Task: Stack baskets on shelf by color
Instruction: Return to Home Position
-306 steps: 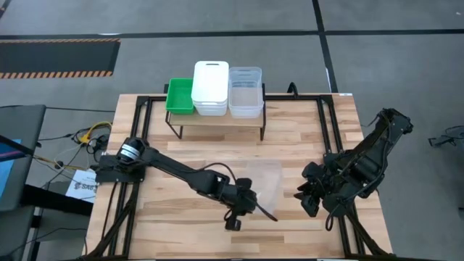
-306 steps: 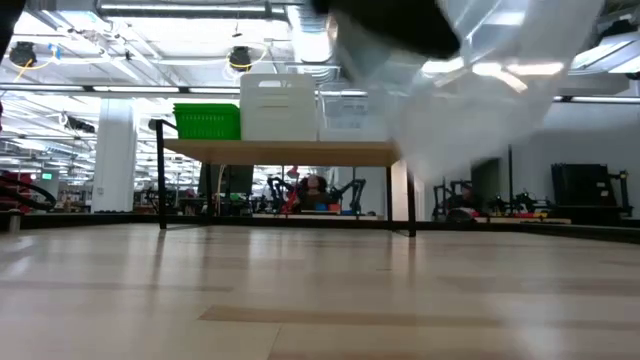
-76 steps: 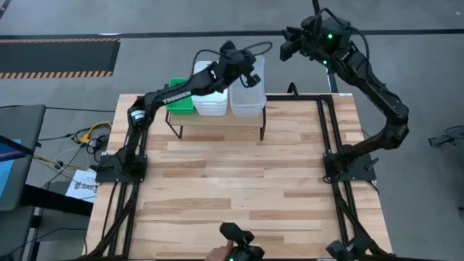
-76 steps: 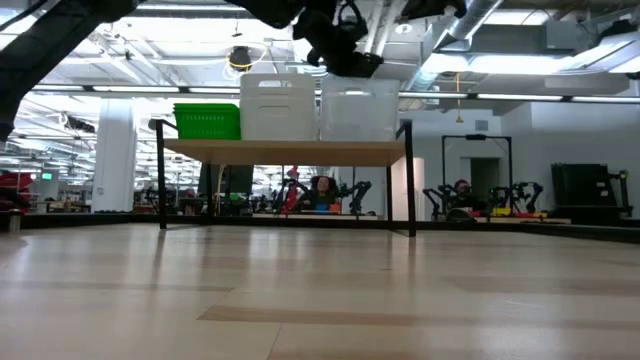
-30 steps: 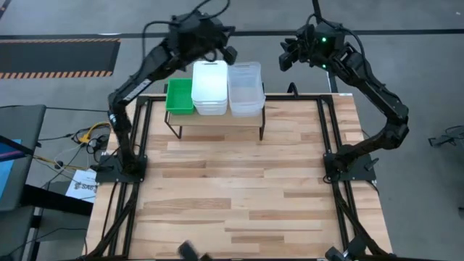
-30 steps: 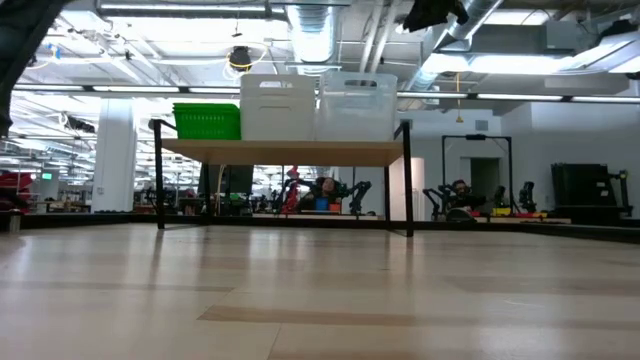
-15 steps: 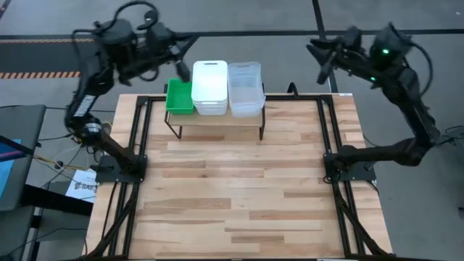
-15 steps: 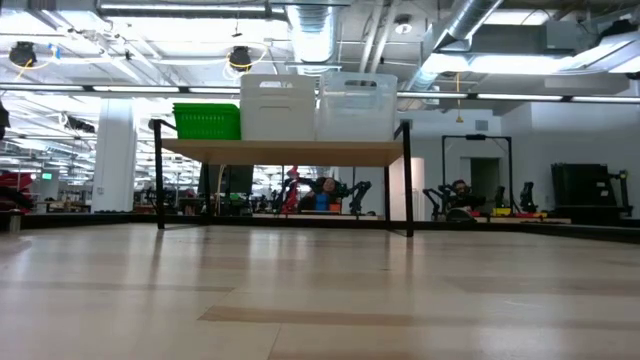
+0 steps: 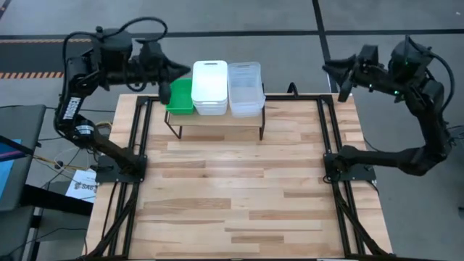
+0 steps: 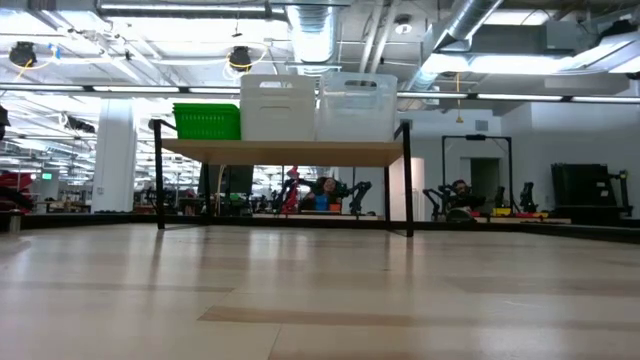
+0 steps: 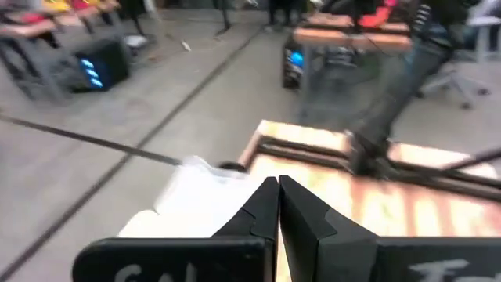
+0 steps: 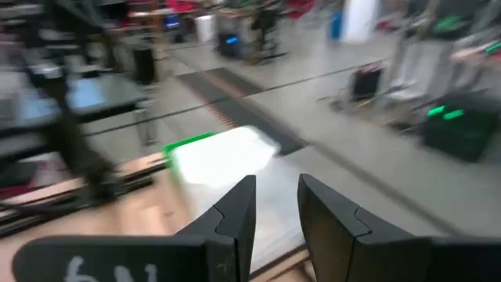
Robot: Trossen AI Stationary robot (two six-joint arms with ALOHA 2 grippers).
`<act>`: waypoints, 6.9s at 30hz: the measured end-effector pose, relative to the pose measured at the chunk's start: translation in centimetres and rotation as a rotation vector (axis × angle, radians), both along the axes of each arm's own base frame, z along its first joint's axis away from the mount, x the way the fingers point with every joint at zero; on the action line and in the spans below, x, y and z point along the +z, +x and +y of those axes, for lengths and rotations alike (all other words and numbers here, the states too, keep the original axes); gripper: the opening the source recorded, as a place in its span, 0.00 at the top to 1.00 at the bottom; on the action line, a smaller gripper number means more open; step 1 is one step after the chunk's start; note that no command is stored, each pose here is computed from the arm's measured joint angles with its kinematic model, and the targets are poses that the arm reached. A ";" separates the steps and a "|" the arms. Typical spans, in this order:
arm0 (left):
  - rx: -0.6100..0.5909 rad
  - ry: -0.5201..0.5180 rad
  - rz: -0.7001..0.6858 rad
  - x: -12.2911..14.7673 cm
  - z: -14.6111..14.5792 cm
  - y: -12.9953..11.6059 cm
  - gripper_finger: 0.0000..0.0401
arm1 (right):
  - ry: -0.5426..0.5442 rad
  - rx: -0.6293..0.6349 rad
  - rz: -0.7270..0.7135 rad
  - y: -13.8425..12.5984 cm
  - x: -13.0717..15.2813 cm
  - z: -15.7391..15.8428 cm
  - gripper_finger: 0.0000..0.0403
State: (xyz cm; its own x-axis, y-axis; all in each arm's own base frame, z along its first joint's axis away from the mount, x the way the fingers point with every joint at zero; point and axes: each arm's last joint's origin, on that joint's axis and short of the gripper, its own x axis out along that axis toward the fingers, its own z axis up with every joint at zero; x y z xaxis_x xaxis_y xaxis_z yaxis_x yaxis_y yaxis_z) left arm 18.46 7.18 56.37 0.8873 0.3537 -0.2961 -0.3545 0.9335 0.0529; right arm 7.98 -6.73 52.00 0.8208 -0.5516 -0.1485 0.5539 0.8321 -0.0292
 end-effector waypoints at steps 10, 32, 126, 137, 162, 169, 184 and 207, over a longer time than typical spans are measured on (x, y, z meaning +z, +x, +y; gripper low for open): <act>-0.028 -0.049 -0.067 -3.6 -3.4 -3.9 1.00 | 0.171 0.100 -0.195 -0.2 -4.8 0.7 0.70; -0.035 -0.331 -0.499 -27.4 -5.6 -11.8 1.00 | 0.359 0.342 -0.594 -1.1 -22.6 3.7 0.70; -0.197 -0.290 -0.456 -39.1 -7.6 -8.8 1.00 | 0.102 0.332 -0.326 1.6 -34.4 5.0 0.70; -0.169 -0.282 -0.463 -39.1 -7.5 -8.8 1.00 | -0.075 0.516 -0.355 1.6 -33.5 6.1 0.70; -0.203 -0.287 -0.453 -39.2 -7.6 -8.8 1.00 | 0.045 0.516 -0.211 1.8 -35.2 6.4 0.70; -0.203 -0.287 -0.453 -39.2 -7.6 -8.8 1.00 | 0.047 0.516 -0.206 1.8 -35.2 6.4 0.70; -0.203 -0.287 -0.453 -39.2 -7.6 -8.8 1.00 | 0.049 0.515 -0.201 1.8 -35.3 6.4 0.70; -0.203 -0.287 -0.453 -39.2 -7.6 -8.8 1.00 | 0.049 0.515 -0.201 1.8 -35.3 6.4 0.70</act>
State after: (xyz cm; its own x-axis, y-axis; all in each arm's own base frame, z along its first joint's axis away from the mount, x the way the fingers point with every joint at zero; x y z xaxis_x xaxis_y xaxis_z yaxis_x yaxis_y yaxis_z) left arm 9.66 -0.44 17.21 0.9897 0.1247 0.0703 -0.0951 0.9399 -0.3279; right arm 9.81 -0.30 16.72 0.9974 -0.0678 0.0230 0.0658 0.9946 0.0806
